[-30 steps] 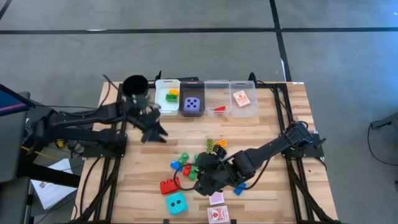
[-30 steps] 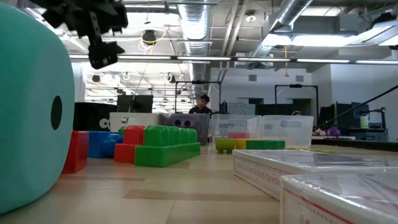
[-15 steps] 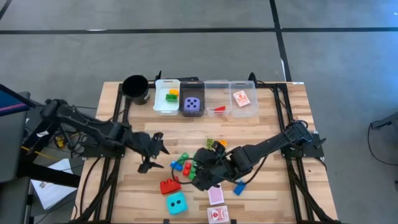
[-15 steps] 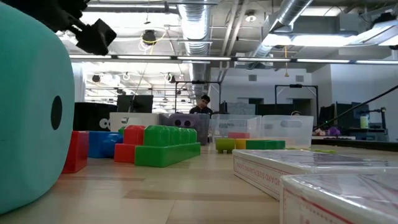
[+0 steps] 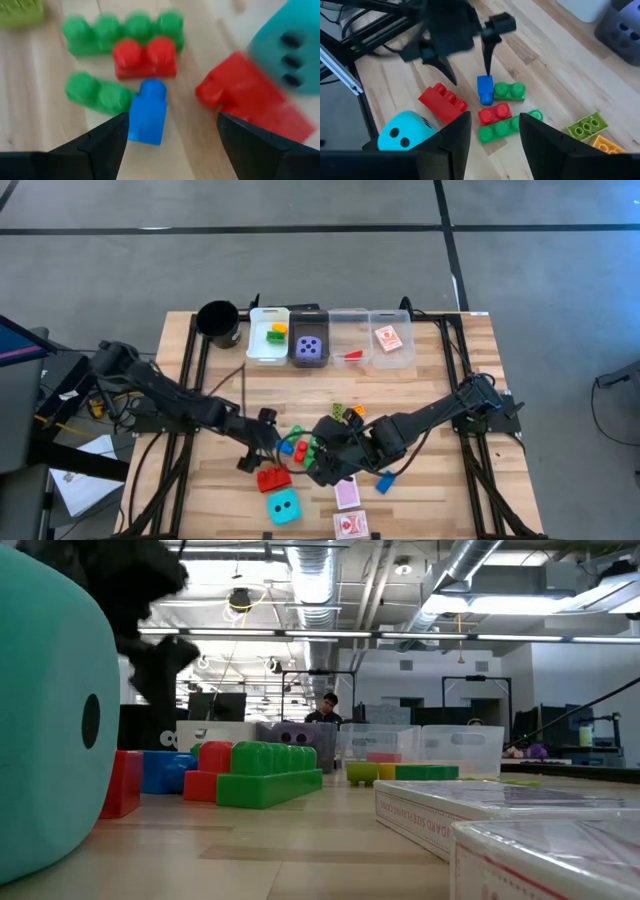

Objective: Pick & Place Toys
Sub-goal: Put the big blue 1-stud game piece into the white bin

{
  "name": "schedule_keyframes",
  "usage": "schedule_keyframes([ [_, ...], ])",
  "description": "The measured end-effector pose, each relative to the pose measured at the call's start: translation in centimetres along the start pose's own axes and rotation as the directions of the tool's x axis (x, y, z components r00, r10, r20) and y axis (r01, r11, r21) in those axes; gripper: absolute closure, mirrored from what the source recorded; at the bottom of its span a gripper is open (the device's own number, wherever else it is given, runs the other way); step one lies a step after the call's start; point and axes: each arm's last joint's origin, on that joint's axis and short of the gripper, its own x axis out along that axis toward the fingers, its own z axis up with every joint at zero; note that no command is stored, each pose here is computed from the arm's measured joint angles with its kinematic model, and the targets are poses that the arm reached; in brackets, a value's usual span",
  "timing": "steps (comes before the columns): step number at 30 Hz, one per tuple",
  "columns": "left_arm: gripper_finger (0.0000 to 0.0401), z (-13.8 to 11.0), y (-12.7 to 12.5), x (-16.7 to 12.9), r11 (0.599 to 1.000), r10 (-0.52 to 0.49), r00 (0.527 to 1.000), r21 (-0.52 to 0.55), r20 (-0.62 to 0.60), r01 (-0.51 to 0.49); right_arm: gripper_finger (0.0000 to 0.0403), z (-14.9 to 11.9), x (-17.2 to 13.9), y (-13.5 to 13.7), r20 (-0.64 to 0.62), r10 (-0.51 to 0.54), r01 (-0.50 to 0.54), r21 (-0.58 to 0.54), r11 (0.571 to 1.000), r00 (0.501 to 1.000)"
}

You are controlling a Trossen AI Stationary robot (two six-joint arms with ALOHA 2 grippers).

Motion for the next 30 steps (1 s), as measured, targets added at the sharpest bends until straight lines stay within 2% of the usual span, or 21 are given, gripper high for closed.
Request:
schedule_keyframes([
  [3, 0.0106, -0.7, -0.1, 1.6, 1.000, 0.007, 0.997, 0.009, -0.072, -0.006, 0.0242, 0.0, 0.0, 0.0, -0.001, 0.000, 0.000, 0.016, 1.000, 1.000],
  [9, 0.0106, -0.4, -0.1, 3.4, 0.999, 0.038, 0.998, 0.009, -0.042, -0.038, 0.0242, 0.0, 0.0, 0.0, -0.002, 0.000, 0.000, 0.016, 1.000, 1.000],
  [16, 0.0106, 0.4, 0.0, 3.4, 0.997, 0.073, 0.996, -0.010, 0.058, -0.073, 0.0242, 0.0, 0.0, 0.0, -0.003, 0.000, 0.000, 0.016, 1.000, 1.000],
  [30, 0.0107, 0.6, 0.6, 3.4, 0.991, 0.132, 0.988, -0.031, 0.080, -0.130, 0.0242, 0.0, 0.0, 0.0, -0.003, 0.000, 0.000, 0.007, 1.000, 1.000],
])
